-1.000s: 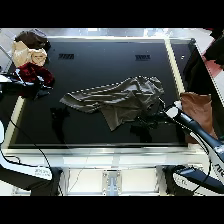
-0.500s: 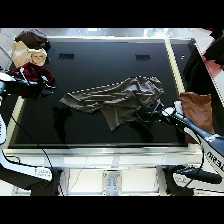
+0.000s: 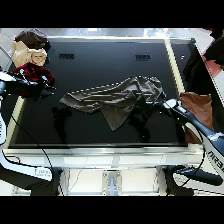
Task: Fold the shirts.
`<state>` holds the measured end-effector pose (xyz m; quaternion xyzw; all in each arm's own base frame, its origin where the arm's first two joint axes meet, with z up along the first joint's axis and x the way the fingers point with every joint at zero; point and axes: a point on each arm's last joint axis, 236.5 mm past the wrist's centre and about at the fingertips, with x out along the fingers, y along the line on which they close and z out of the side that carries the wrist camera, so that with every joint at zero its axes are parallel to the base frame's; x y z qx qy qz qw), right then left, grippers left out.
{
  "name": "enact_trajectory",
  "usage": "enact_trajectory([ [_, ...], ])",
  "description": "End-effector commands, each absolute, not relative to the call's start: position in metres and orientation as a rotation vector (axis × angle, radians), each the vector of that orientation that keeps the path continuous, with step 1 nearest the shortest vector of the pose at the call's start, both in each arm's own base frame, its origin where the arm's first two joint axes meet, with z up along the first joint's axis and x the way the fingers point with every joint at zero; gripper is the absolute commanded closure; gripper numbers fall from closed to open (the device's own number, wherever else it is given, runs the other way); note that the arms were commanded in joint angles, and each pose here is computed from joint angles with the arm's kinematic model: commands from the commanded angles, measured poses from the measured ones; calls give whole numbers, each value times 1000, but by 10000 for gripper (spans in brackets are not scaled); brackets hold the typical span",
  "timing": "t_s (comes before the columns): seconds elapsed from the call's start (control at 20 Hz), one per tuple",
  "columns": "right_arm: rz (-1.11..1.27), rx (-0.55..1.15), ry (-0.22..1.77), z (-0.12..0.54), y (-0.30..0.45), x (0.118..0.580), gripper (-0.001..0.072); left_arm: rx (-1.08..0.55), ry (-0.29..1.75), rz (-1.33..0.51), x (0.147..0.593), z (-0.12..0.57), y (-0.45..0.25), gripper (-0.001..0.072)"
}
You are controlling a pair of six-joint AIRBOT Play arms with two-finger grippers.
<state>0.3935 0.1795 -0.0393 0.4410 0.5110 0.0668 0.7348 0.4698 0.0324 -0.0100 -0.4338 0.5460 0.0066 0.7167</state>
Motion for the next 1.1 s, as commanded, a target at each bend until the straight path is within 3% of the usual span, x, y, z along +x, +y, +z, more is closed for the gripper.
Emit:
enact_trajectory([
  [0.0,268,832,1015,18,182,409,695,-979,1235,139,466,-21,39,339],
  [0.2,334,789,927,68,184,411,694,-1070,1238,240,474,-38,36,339],
  [0.55,346,787,922,75,185,408,694,-1170,1367,284,475,-89,-10,339],
  [0.8,349,785,928,74,186,407,695,-1381,1244,265,511,-86,-23,339],
  [1.05,360,760,918,74,185,408,694,-1389,1195,281,521,-90,-18,339],
])
